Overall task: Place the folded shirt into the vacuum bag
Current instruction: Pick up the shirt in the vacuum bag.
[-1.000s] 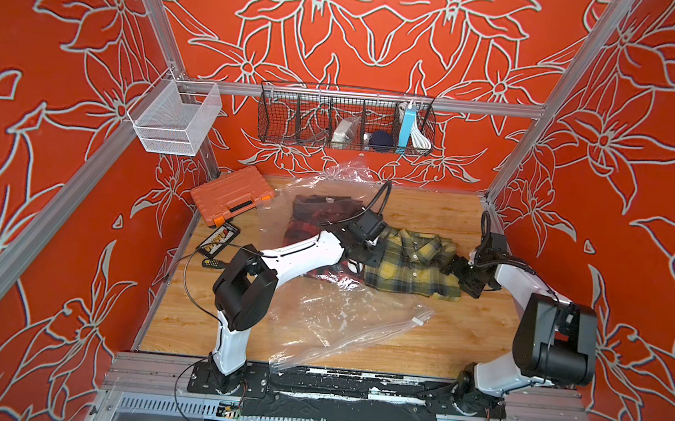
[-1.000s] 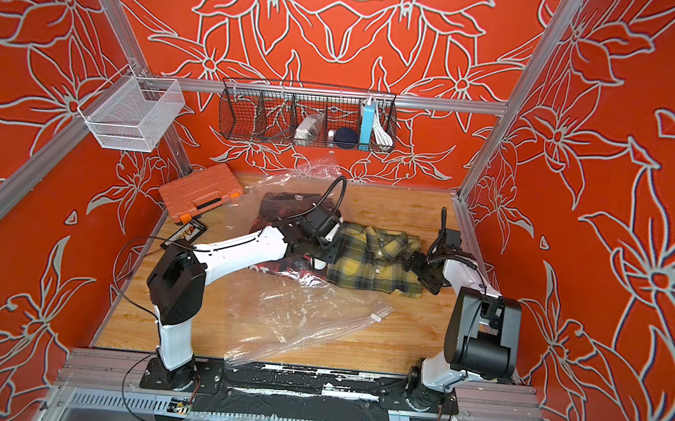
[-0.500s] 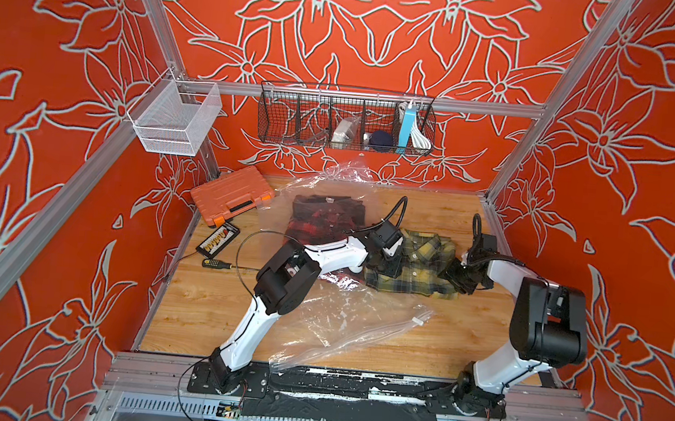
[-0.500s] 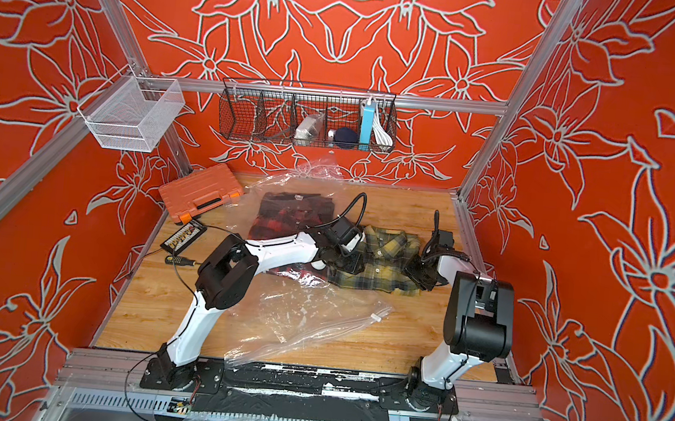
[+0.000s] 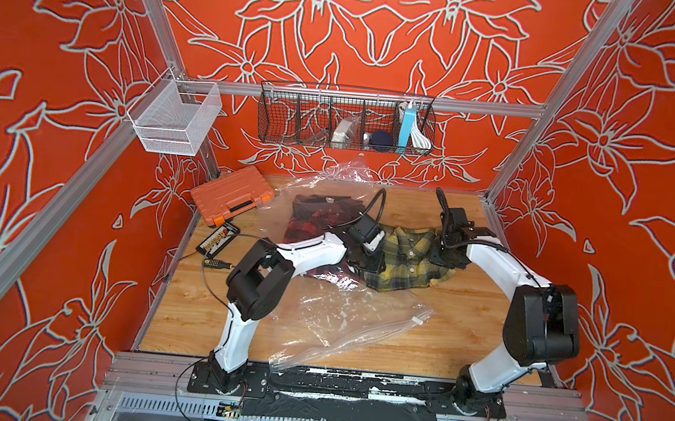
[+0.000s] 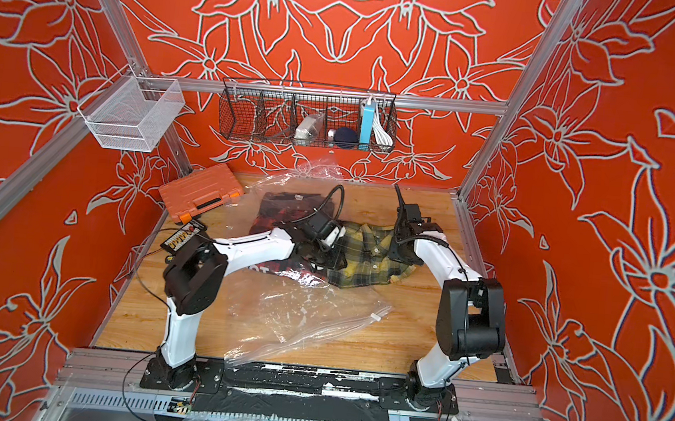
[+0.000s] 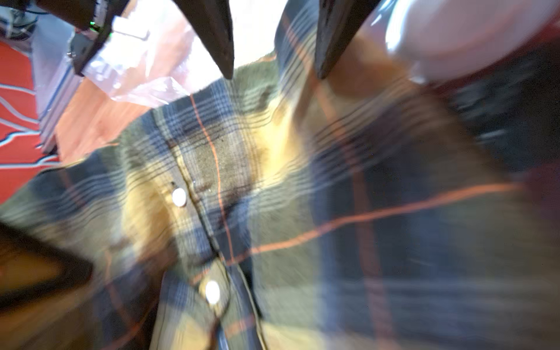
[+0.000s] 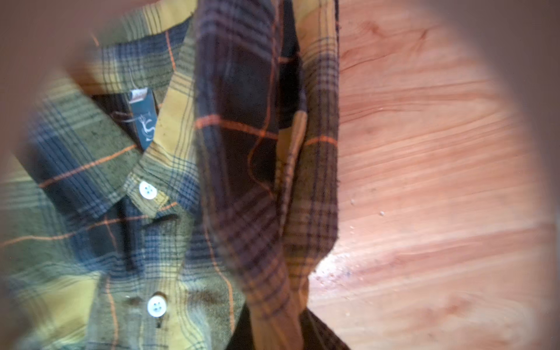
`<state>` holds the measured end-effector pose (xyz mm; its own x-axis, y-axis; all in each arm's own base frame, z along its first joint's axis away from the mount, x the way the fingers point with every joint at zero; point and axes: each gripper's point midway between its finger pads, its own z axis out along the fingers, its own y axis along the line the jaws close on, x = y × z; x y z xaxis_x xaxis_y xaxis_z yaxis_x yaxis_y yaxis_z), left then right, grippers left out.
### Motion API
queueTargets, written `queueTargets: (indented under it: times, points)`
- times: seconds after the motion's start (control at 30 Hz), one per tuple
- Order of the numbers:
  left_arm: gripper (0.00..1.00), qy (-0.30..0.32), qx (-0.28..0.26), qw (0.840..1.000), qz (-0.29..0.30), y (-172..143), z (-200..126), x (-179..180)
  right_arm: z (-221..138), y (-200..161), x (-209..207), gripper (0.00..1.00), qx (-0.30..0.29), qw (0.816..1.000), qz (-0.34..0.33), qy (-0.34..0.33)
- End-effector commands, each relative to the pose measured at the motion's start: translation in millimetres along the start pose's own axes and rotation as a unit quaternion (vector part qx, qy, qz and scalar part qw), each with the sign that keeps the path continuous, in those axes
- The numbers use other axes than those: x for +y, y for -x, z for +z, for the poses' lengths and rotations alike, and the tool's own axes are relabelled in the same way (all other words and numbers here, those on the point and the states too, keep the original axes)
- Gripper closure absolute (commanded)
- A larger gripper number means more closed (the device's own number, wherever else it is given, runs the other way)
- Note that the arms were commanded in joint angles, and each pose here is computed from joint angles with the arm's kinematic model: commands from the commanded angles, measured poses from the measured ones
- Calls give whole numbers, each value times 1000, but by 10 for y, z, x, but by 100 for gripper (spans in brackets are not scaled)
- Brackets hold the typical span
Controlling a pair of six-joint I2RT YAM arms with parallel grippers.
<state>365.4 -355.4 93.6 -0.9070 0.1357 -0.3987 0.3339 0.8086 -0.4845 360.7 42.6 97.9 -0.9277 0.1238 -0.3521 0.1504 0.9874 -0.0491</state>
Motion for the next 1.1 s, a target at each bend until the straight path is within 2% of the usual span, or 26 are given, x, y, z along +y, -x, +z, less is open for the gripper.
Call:
queueTargets:
  times: [0.0, 0.17, 0.27, 0.43, 0.57, 0.8, 0.83, 0.87, 0.9, 1.0, 1.07]
  points:
    - [57, 3, 8, 1000, -28, -24, 166, 224, -228, 62, -47, 96, -19, 997, -50, -56]
    - [58, -5, 12, 999, -41, -35, 424, 287, -467, 81, 418, 100, -50, 995, -86, -7]
    - [58, -11, 14, 999, -41, -27, 512, 289, -559, 31, 767, 100, -61, 993, -90, 54]
    - [58, -23, 7, 999, -40, -19, 508, 281, -545, -103, 1352, 100, -44, 983, -80, 156]
    - [58, -25, 2, 998, -51, -9, 331, 323, -367, -208, 1582, 100, -25, 982, -86, 167]
    - [58, -23, -48, 992, -117, -90, -264, 503, 113, -438, 1590, 98, 27, 986, -97, 135]
    - [58, -30, -50, 991, -119, -122, -315, 478, 153, -460, 1579, 95, 31, 986, -101, 127]
    - [58, -33, -53, 991, -122, -160, -375, 468, 185, -486, 1571, 87, 37, 986, -108, 121]
    - [58, -32, -58, 990, -122, -199, -434, 473, 204, -512, 1571, 78, 42, 985, -116, 119]
    - [58, -8, -66, 992, -108, -290, -617, 527, 229, -615, 1570, 42, 63, 982, -144, 110]
    - [57, 11, -71, 993, -97, -342, -738, 568, 241, -661, 1535, 25, 66, 981, -163, 88]
